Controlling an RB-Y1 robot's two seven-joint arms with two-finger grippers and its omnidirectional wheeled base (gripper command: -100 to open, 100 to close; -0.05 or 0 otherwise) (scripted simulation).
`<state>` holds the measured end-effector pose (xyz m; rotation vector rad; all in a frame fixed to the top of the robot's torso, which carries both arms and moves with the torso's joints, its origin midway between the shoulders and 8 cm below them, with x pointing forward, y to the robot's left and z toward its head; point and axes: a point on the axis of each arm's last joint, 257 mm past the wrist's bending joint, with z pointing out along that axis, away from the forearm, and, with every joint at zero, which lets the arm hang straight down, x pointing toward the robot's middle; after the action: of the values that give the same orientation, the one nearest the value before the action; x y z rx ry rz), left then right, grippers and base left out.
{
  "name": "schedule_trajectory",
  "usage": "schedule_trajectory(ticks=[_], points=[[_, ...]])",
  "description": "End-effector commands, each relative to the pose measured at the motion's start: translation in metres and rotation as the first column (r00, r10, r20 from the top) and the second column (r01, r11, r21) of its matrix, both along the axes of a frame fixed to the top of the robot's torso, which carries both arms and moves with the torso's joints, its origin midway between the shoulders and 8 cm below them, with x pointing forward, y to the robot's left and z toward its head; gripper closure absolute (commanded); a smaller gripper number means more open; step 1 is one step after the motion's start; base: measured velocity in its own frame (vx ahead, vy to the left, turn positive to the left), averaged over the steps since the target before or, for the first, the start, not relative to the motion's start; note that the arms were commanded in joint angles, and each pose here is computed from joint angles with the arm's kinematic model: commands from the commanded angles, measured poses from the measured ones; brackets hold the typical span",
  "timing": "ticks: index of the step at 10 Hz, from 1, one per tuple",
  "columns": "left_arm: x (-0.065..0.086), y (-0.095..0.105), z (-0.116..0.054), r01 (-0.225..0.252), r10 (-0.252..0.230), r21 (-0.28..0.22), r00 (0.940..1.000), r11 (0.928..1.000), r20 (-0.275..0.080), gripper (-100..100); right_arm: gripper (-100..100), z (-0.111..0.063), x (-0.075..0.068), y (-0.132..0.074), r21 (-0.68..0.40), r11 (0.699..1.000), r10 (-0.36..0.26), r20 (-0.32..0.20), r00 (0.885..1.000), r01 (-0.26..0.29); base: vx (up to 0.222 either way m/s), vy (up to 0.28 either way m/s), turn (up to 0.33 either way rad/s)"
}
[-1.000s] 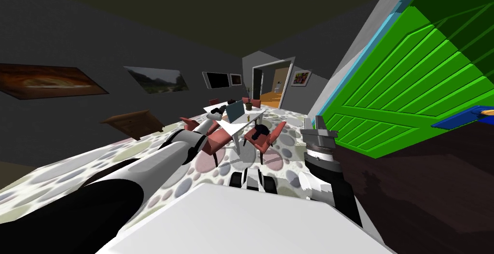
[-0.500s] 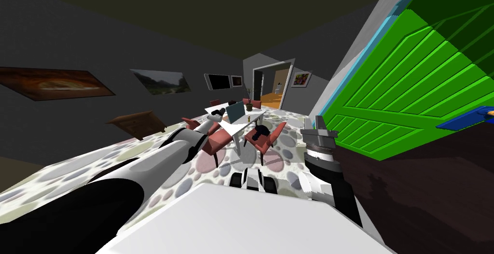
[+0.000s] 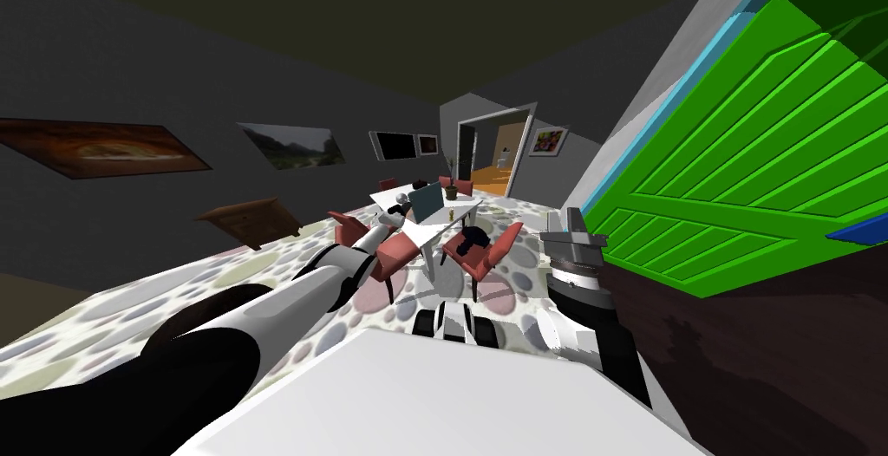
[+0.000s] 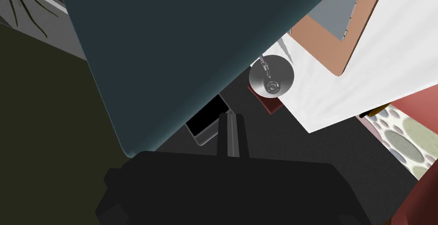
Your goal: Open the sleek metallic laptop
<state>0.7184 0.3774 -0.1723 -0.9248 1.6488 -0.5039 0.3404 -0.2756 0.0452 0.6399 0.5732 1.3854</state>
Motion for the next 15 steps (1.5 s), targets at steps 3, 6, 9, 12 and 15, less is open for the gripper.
schedule_trajectory(ticks=[3, 6, 9, 12, 15], points=[[0.002, -0.016, 0.021, 0.028, -0.028, 0.006, 0.9992, 0.9996, 0.029, 100, 0, 0.0, 0.0, 0.0, 0.0, 1.0, 0.0, 0.0, 1.0, 0.0, 0.001, 0.001, -0.002], [-0.015, -0.036, -0.017, 0.045, -0.044, 0.021, 0.9981, 0.9988, -0.044, 100, 0, 0.0, 0.0, 0.0, 0.0, 1.0, 0.0, 0.0, 1.0, 0.0, 0.043, 0.023, 0.042], [-0.01, -0.054, 0.014, 0.08, -0.08, 0.023, 0.9966, 0.9966, 0.02, 100, 0, 0.0, 0.0, 0.0, 0.0, 1.0, 0.0, 0.0, 1.0, 0.0, 0.029, 0.025, 0.002], [-0.027, -0.069, -0.021, 0.083, -0.081, 0.033, 0.9955, 0.996, -0.048, 100, 0, 0.0, 0.0, 0.0, 0.0, 1.0, 0.0, 0.0, 1.0, 0.0, 0.043, 0.037, 0.042], [-0.028, -0.081, -0.003, 0.105, -0.105, 0.033, 0.9944, 0.9939, -0.01, 100, 0, 0.0, 0.0, 0.0, 0.0, 1.0, 0.0, 0.0, 1.0, 0.0, 0.027, 0.006, -0.003]])
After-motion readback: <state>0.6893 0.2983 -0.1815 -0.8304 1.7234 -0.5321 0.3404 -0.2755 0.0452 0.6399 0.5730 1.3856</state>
